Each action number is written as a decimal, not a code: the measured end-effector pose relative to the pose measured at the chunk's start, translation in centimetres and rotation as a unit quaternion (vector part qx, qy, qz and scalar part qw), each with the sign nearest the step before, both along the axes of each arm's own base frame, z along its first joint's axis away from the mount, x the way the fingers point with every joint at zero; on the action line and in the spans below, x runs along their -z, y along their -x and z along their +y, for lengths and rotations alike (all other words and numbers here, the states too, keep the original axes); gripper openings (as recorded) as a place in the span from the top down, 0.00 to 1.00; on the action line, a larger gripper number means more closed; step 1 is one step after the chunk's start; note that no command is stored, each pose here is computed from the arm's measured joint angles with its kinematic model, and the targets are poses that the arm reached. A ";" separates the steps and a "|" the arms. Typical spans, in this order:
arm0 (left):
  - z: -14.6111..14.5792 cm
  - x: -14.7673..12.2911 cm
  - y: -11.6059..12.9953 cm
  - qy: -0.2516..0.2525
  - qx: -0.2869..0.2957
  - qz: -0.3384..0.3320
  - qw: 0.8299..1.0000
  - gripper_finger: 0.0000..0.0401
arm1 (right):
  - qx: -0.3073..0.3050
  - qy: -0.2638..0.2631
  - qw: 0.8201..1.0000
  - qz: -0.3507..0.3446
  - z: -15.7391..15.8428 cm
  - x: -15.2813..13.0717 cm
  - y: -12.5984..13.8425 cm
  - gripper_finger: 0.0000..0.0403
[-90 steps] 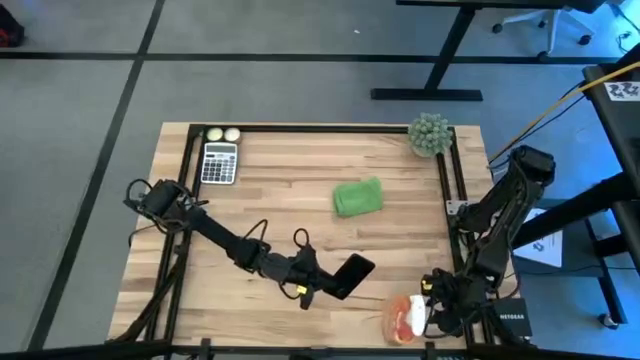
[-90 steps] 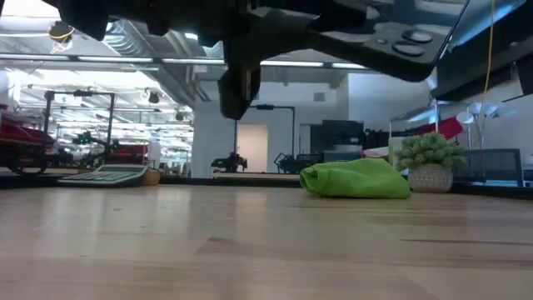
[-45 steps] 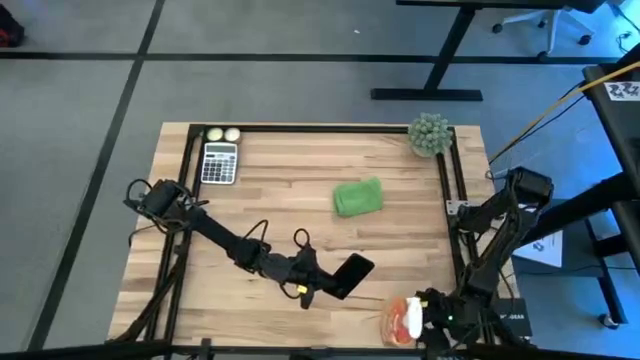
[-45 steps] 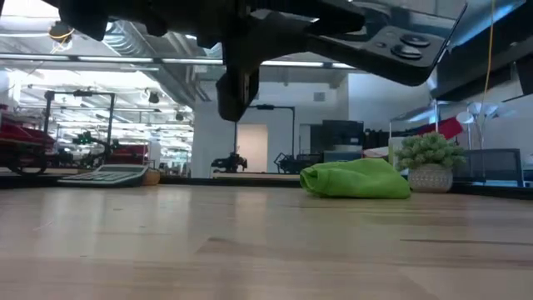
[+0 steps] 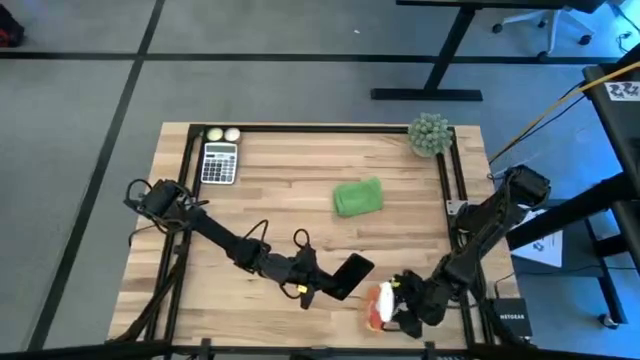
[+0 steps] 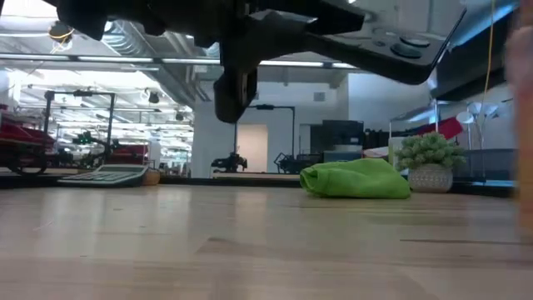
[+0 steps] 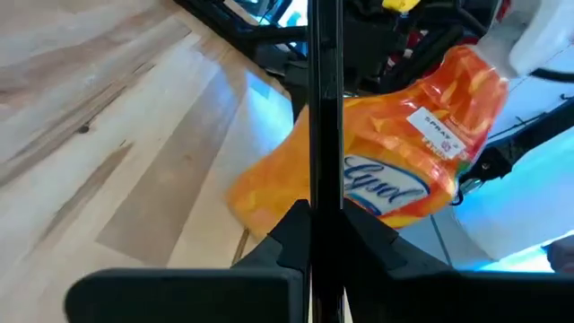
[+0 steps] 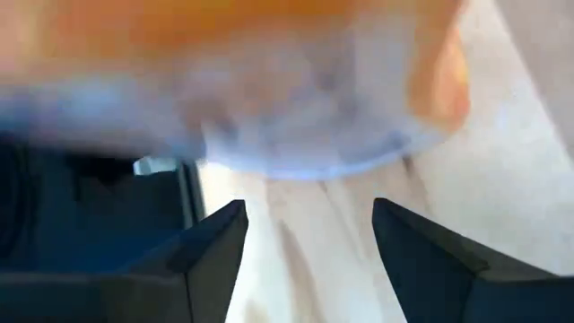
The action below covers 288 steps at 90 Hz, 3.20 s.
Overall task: Apply microfiber cloth
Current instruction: Spray the black cellphone using the cleaning bottle
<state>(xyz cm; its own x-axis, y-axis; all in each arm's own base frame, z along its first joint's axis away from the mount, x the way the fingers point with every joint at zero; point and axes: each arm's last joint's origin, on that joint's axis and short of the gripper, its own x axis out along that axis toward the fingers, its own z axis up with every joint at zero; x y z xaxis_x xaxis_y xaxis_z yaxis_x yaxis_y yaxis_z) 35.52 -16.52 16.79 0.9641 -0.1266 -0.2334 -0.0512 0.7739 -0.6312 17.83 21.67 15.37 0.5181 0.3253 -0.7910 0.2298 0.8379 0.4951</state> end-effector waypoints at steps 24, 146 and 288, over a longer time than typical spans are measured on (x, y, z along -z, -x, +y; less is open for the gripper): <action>0.6 -0.3 1.0 -0.031 -0.037 0.055 0.997 0.96 | 0.029 0.067 0.996 -0.055 -2.7 -0.1 -3.0 0.44; -0.4 -5.6 5.9 -0.146 -0.192 0.040 0.970 0.96 | -0.027 0.190 0.953 -0.233 -4.8 -7.3 -1.9 0.04; -0.1 -5.7 5.8 -0.156 -0.188 0.042 0.969 0.96 | -0.053 0.130 0.951 -0.277 -7.5 -12.1 1.8 0.04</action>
